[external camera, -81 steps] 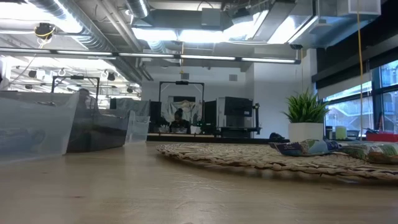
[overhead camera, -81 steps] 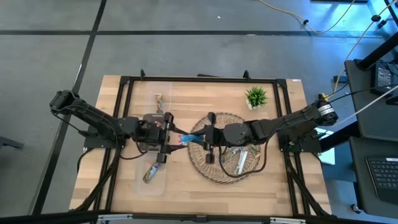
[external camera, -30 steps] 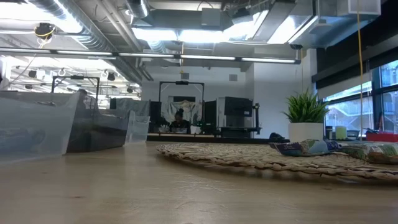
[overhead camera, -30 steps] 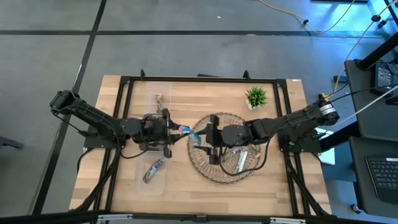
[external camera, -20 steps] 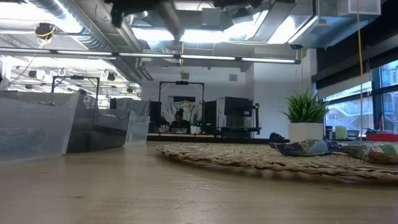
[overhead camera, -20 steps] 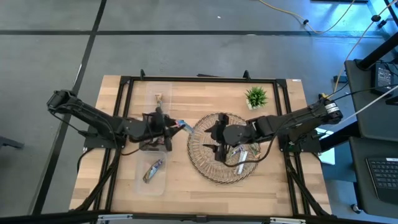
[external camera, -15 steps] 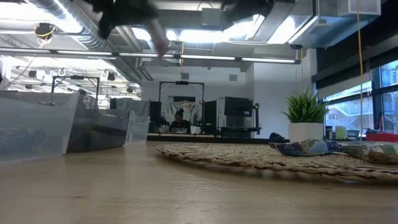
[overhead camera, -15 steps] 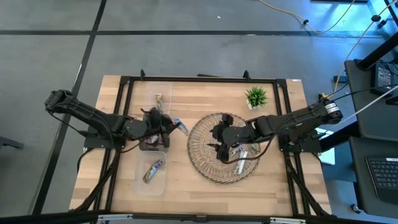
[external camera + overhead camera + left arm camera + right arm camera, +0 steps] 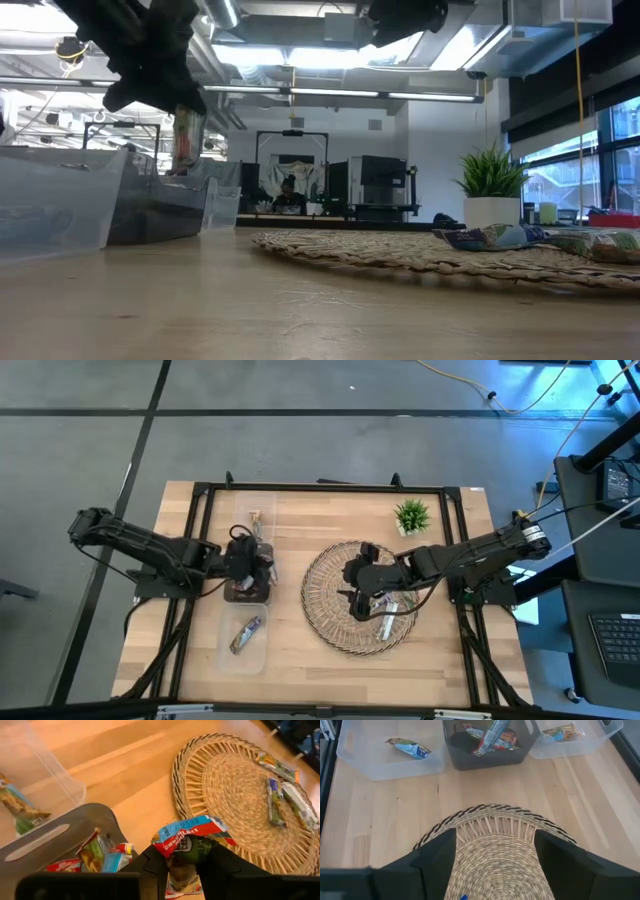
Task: Pick and place Granola Bars by type
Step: Put the red granola bar into the black bin
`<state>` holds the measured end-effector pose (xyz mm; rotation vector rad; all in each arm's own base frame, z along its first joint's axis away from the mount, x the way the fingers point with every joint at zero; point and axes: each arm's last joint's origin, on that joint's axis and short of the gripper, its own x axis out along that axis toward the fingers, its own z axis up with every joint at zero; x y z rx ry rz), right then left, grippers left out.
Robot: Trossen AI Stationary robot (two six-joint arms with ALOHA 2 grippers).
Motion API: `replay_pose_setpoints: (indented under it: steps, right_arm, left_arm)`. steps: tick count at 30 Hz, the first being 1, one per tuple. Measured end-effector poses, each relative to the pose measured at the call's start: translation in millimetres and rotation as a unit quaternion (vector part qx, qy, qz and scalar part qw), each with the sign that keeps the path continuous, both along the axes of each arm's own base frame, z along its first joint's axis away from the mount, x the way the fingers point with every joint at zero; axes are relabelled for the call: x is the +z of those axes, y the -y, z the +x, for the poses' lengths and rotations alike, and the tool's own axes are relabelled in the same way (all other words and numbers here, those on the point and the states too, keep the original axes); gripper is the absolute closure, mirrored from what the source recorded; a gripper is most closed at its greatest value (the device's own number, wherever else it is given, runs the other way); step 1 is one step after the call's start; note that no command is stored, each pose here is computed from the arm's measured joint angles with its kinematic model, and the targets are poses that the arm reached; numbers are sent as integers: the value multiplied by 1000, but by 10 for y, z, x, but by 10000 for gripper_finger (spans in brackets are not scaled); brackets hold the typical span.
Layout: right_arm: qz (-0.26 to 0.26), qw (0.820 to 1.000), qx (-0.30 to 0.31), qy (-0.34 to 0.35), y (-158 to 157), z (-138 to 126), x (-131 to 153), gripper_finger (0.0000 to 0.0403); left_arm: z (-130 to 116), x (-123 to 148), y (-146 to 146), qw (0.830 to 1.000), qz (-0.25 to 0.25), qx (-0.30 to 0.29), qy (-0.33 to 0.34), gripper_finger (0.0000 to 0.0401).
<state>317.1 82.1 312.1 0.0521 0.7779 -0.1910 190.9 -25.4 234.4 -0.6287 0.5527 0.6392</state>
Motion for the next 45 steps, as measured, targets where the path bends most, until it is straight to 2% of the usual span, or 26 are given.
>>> replay_pose_setpoints:
  steps: [6, 15, 20, 24, 29, 33, 36, 42, 45]
  right_arm:
    - [-7, 1000, -16, -7, 133, 24, -10, 133]
    - [-10, 998, -61, -10, 448, 75, -14, 133]
    - [-10, 997, -78, -10, 559, 86, -14, 133]
    - [-11, 997, -79, -11, 579, 87, -14, 133]
    - [-13, 999, -37, -23, 553, 86, -23, 133]
    - [5, 999, -1, -39, 532, 73, -41, 133]
    - [-3, 998, 15, -67, 497, 51, -91, 133]
    - [-40, 985, 75, -153, 320, 52, -321, 136]
    - [-40, 975, 113, -187, 202, 75, -452, 141]
  left_arm:
    - [-45, -4, -53, 998, -55, -30, -23, 324]
    - [-170, -46, -220, 995, -70, 16, -74, 325]
    - [-177, -105, -270, 987, -119, 20, -104, 325]
    - [-157, -132, -277, 985, -126, 19, -113, 325]
    - [-146, -139, -278, 986, -124, 21, -113, 324]
    - [-145, -138, -278, 986, -124, 20, -113, 323]
    - [-144, -138, -272, 985, -128, 17, -113, 324]
    - [-139, -136, -269, 985, -133, 22, -108, 318]
    - [-139, -135, -271, 984, -138, 33, -104, 309]
